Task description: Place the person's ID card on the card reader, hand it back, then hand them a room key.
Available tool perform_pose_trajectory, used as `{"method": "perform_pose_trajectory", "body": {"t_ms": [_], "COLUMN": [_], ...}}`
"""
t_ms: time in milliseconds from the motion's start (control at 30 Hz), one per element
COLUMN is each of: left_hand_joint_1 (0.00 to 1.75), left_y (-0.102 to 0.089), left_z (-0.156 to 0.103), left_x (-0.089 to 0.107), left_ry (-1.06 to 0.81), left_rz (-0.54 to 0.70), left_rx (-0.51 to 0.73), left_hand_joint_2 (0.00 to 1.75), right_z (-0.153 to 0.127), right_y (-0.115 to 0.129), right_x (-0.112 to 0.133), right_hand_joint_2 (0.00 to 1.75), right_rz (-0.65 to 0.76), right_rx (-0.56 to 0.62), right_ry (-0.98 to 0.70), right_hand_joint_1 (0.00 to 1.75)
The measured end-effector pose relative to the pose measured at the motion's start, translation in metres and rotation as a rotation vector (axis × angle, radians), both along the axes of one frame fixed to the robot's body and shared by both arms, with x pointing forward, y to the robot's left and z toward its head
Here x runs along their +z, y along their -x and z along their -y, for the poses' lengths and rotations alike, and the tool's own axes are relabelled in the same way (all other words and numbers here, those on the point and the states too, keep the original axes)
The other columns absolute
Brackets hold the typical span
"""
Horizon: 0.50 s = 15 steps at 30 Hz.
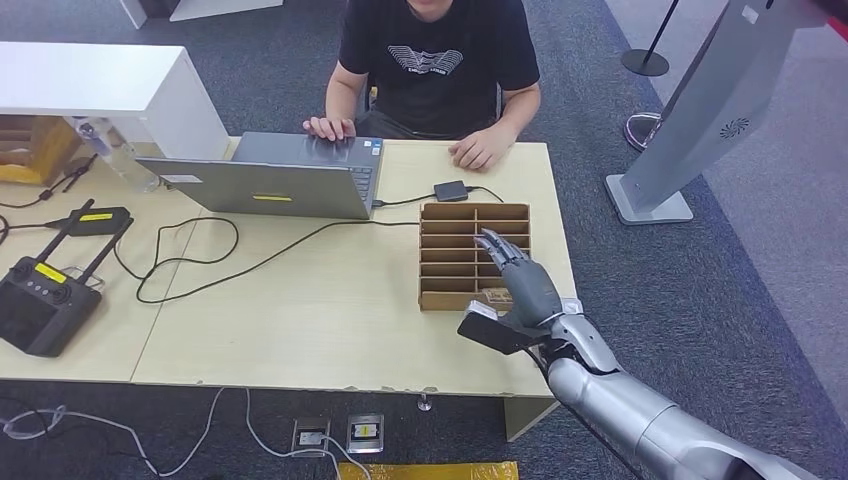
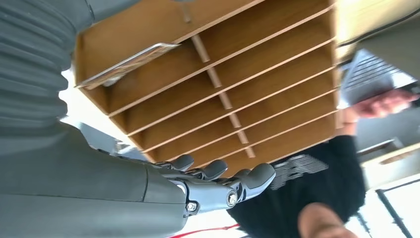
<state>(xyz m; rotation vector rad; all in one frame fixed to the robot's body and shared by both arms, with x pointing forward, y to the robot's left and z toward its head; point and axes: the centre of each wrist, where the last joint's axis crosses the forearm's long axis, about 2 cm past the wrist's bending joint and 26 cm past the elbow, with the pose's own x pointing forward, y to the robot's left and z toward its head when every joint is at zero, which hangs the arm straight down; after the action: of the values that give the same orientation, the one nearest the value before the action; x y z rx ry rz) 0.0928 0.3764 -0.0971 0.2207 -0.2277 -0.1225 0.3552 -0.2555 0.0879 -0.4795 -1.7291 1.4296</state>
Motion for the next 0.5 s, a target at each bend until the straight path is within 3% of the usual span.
{"method": "perform_pose_trajectory", "body": {"t_ms": [200,500], "left_hand_joint_1": [0.0,0.0], "left_y": [0.0,0.0], "left_z": [0.006,0.01], "left_x": [-0.001,-0.001], "left_ry": [-0.002,0.008], "left_rz": [0.004,0.005], "left_rx": [0.015,0.022], "left_hand_joint_2": [0.0,0.0], "right_z": [0.005,0.009], "right_y": [-0.019,-0.021], "right_x": [0.02,0.019], "right_hand_joint_2": [1.75,1.75], "right_rz": [0.034,0.033], "right_rx": [0.106,0.139], "right_ry": [0.017,0.071], "right_hand_joint_1": [0.0,0.0]}}
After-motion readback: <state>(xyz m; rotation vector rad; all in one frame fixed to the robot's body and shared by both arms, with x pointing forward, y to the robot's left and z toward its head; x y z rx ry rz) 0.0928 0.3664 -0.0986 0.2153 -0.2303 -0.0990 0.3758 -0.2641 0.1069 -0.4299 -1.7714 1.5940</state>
